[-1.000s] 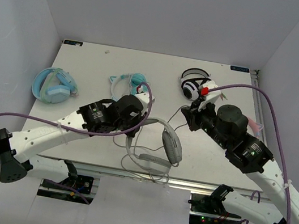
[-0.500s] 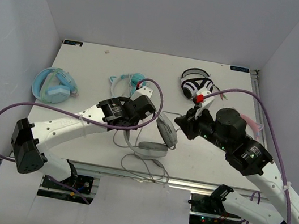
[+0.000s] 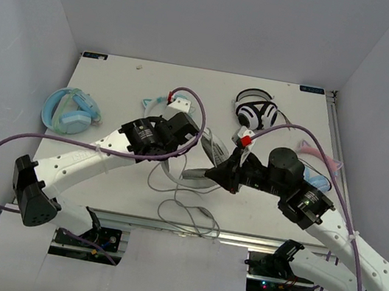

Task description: Wrap the headphones

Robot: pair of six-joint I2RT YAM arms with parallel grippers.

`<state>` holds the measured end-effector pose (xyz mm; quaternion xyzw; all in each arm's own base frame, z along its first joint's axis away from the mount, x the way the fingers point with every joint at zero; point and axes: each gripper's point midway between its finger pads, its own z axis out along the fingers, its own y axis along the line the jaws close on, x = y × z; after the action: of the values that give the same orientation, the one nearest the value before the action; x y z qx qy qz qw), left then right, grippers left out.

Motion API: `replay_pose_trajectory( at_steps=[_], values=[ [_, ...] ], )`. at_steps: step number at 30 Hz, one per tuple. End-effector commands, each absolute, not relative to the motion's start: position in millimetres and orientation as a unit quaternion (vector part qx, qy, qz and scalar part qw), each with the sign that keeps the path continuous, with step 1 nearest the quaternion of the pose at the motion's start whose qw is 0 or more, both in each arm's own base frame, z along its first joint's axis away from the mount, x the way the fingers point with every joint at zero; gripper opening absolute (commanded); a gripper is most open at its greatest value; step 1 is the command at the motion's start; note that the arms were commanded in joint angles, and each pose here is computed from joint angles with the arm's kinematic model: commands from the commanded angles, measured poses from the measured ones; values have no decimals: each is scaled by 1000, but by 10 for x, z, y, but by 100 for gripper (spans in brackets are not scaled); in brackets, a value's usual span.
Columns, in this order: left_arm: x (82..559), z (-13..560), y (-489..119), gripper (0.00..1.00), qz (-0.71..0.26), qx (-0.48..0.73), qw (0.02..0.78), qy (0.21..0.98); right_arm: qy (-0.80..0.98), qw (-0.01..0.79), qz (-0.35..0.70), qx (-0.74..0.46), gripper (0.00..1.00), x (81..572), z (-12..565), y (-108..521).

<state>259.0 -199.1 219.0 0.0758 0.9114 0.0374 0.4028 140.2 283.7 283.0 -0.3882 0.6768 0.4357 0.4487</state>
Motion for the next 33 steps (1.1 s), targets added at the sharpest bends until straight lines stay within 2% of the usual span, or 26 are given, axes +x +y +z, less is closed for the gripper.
replay_pose_trajectory(
  at_steps=[1,6,19,28,33],
  values=[
    [2723,2826,-1950,0,-36,-25,483,874,600,457,517,-404,13,1180,3085,2992],
    [2679,3097,-1942,0,-96,-50,508,854,590,453,528,-410,15,1161,3006,3045],
    [2660,3614,-1845,0,-177,-126,558,801,582,454,558,-379,16,1099,2864,3132],
    [2605,3863,-1909,0,-242,-141,567,775,579,494,547,-347,16,1076,2719,3171],
    [2557,3876,-1918,0,-266,-147,563,768,582,520,526,-338,19,1154,2529,3209]
  ],
)
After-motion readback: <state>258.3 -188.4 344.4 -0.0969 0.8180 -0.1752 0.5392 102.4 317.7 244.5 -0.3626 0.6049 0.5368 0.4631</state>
